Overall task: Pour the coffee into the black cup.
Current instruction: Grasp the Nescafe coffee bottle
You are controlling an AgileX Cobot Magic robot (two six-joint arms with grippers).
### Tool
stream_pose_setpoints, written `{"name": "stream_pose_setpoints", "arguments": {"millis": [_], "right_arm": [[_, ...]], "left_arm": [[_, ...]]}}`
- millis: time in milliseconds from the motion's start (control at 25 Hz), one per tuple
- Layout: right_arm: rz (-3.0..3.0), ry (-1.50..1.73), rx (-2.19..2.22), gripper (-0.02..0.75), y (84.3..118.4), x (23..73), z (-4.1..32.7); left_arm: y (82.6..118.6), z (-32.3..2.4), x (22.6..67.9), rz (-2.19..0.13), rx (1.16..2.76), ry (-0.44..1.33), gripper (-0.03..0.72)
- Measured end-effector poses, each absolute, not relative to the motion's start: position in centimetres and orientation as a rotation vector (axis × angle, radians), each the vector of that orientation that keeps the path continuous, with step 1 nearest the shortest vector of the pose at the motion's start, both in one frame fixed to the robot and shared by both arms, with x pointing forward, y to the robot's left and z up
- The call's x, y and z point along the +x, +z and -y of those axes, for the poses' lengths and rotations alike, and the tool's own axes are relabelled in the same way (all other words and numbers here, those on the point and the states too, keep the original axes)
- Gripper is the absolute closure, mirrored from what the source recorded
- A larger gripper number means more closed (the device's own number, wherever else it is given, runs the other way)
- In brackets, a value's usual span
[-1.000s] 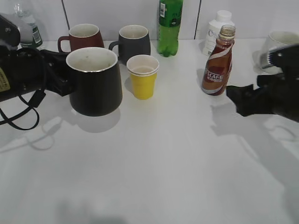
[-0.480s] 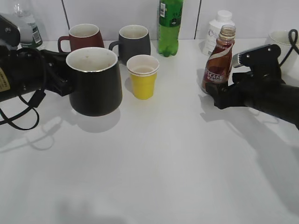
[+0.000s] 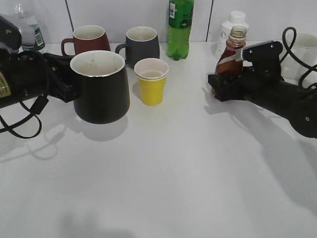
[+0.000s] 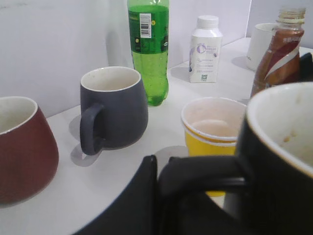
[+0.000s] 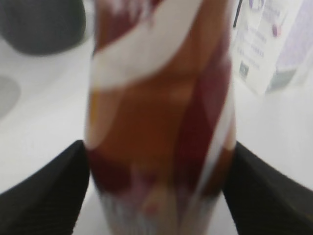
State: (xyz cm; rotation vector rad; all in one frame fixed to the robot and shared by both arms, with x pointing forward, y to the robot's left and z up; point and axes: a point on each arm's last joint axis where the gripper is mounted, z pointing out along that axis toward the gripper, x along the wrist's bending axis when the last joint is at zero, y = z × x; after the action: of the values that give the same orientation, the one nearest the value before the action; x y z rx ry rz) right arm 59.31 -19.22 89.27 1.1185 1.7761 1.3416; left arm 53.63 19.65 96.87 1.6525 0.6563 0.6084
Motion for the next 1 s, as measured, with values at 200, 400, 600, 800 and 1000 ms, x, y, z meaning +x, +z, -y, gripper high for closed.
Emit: {"name": "stream_pose_setpoints", "arguments": {"millis": [200,400,600,800,1000], "right_arm": [[-1.748,1.371,1.105,0.133,88.97,60.12,18.98],[-1.756,1.366,1.112,0.197,88.52,60.15,18.97],[-1.756,1.366,1.112,0.202,88.52,60.15,18.97],[-1.754,1.368,1.11,0.203,88.54,60.16,18.97],[-1.754,1.368,1.111,0.203,88.54,60.16,18.97]], "left_arm": [[96.87,-19.64,53.63,-0.657,1.652,0.606,0.655],[96.87,-19.64,53.62,-0.657,1.653,0.606,0.655],[96.87,-19.64,53.62,-0.657,1.653,0.606,0.655],[96.86,-19.63,53.61,-0.655,1.654,0.605,0.655],[96.8,-19.54,53.52,-0.637,1.668,0.6,0.655]]}}
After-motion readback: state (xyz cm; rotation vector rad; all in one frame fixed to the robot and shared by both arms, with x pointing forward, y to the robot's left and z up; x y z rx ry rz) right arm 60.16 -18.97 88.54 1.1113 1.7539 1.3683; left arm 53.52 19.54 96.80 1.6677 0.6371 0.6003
